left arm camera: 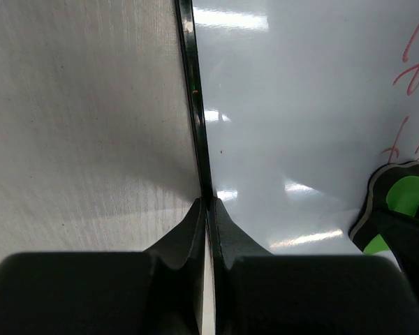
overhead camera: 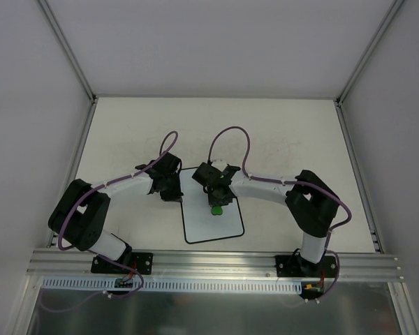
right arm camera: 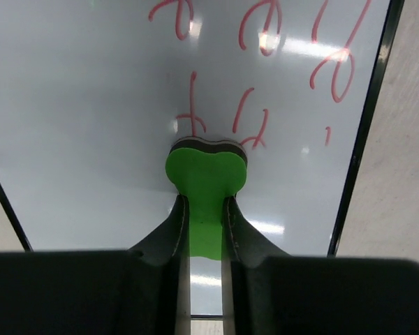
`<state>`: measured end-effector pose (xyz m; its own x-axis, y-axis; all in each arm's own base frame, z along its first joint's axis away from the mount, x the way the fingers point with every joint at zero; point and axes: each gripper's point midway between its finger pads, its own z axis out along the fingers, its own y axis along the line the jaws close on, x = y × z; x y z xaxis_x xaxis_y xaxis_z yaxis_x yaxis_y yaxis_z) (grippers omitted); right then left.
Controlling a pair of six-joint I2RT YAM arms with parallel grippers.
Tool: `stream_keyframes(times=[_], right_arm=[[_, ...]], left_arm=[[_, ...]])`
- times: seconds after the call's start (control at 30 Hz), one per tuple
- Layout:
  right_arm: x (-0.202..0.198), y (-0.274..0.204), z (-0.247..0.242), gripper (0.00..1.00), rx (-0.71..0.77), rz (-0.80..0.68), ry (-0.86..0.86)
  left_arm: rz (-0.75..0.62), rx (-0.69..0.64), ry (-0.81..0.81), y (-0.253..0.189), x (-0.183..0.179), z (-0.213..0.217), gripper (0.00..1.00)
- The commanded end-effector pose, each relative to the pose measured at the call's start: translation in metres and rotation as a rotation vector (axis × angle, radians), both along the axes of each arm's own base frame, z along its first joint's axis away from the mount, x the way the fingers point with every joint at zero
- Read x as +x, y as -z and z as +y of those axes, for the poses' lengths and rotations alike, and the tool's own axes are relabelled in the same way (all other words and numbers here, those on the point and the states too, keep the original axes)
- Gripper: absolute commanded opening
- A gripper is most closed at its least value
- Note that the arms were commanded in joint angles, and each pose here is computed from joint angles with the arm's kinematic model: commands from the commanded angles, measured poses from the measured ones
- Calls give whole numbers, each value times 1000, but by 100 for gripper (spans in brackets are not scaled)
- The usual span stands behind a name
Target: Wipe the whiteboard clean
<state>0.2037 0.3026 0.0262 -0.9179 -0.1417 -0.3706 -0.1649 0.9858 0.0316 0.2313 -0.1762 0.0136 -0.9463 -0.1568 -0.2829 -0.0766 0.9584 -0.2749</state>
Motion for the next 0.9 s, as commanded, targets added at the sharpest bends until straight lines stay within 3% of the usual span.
stream_keyframes(times=[0.0,0.27,0.37,0.73,0.87], right_arm=[[8,-1,20,7,28,-18,-37],[29,-6,40,3,41,-32,-58],[37,4,27,2,3,-5,-19],[44,23,-108,0,-109,82,280],[50,13,-107,0,-87,69,251]], left_arm=[[92,120,11,24,-28,30,0],[100,124,10,26,-30,31,0],[104,127,10,27,-31,32,0],[108,132,13,28,-34,33,0],[107,130,15,28,-33,32,0]])
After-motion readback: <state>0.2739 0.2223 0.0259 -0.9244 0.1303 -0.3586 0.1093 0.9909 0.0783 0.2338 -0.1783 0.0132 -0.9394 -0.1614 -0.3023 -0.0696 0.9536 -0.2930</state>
